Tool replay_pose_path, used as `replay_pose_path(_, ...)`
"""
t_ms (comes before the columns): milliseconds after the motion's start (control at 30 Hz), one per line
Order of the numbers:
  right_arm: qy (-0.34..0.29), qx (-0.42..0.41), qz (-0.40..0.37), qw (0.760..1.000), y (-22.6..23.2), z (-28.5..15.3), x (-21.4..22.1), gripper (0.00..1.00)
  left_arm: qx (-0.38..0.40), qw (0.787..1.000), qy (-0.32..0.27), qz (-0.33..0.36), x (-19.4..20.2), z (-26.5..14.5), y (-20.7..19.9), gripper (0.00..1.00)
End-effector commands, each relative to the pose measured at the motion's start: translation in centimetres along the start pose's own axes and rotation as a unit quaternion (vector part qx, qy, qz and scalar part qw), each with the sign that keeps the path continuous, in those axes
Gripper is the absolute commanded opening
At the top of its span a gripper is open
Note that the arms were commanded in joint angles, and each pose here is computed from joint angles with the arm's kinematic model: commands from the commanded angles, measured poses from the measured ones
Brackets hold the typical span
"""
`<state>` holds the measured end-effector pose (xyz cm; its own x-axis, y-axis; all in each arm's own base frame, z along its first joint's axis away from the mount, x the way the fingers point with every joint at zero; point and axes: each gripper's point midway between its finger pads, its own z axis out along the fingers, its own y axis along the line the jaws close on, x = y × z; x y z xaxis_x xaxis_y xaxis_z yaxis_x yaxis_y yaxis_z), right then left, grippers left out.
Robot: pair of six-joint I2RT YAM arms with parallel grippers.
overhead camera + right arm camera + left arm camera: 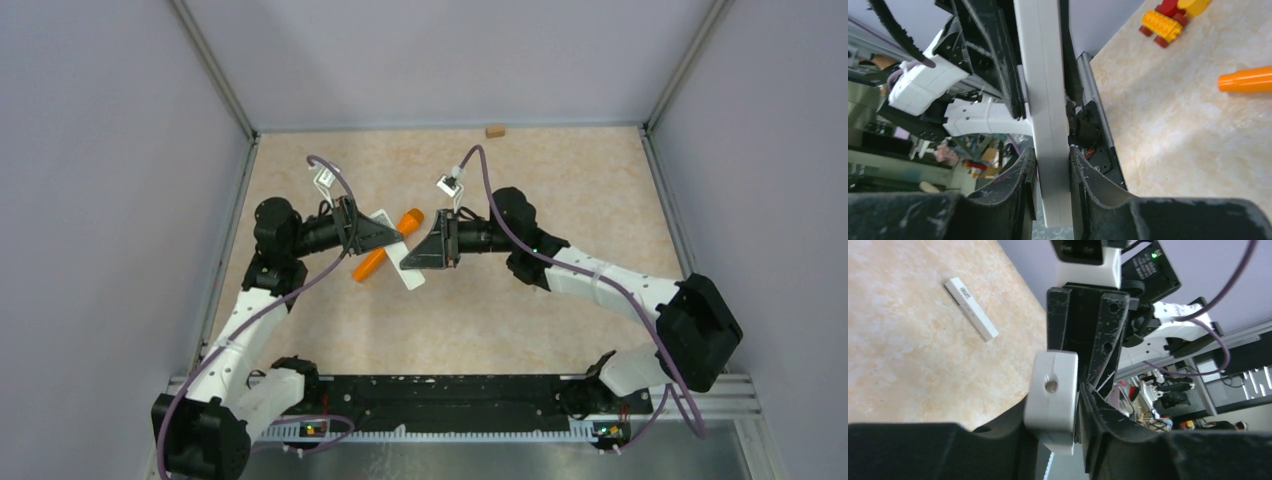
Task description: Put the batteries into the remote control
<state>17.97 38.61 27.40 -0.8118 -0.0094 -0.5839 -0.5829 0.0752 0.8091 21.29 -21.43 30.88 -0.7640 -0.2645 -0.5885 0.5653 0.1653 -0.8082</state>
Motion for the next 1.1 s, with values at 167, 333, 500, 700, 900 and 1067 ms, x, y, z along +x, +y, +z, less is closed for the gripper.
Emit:
replay_pose_path(167, -0.097, 0.183, -0.101, 0.973, -3.9, -3.2, -4.8, 0.0, -0.164, 0.98, -0.067, 0.091, -2.6, -1.5, 2.6, 0.99)
replay_pose_path(333, -0.087, 0.418, -0.112, 0.897, -11.0, -9.2, -4.3, 0.0, -0.296, 0.938, -0.147, 0.103, -4.7, -4.7, 5.7, 0.99)
replay_pose_path(500, -0.051, 0.64, -0.119, 0.757, -17.1, -17.3, -2.7, 0.0, -0.369, 0.906, -0.179, 0.107, -5.1, -7.3, 7.0, 0.99)
replay_pose_path(700, 0.014, 0.755, -0.134, 0.641, -20.7, -21.9, -0.9, 0.0, -0.379, 0.904, -0.167, 0.108, -4.6, -7.8, 7.0, 0.99)
replay_pose_path(900, 0.073, 0.793, -0.133, 0.591, -23.4, -22.7, 1.2, 0.0, -0.386, 0.901, -0.164, 0.108, -4.2, -8.0, 7.2, 0.99)
replay_pose_path(1067, 0.107, 0.806, -0.146, 0.563, -25.1, -22.0, 2.4, 0.02, -0.388, 0.902, -0.157, 0.105, -4.1, -7.9, 7.5, 0.99)
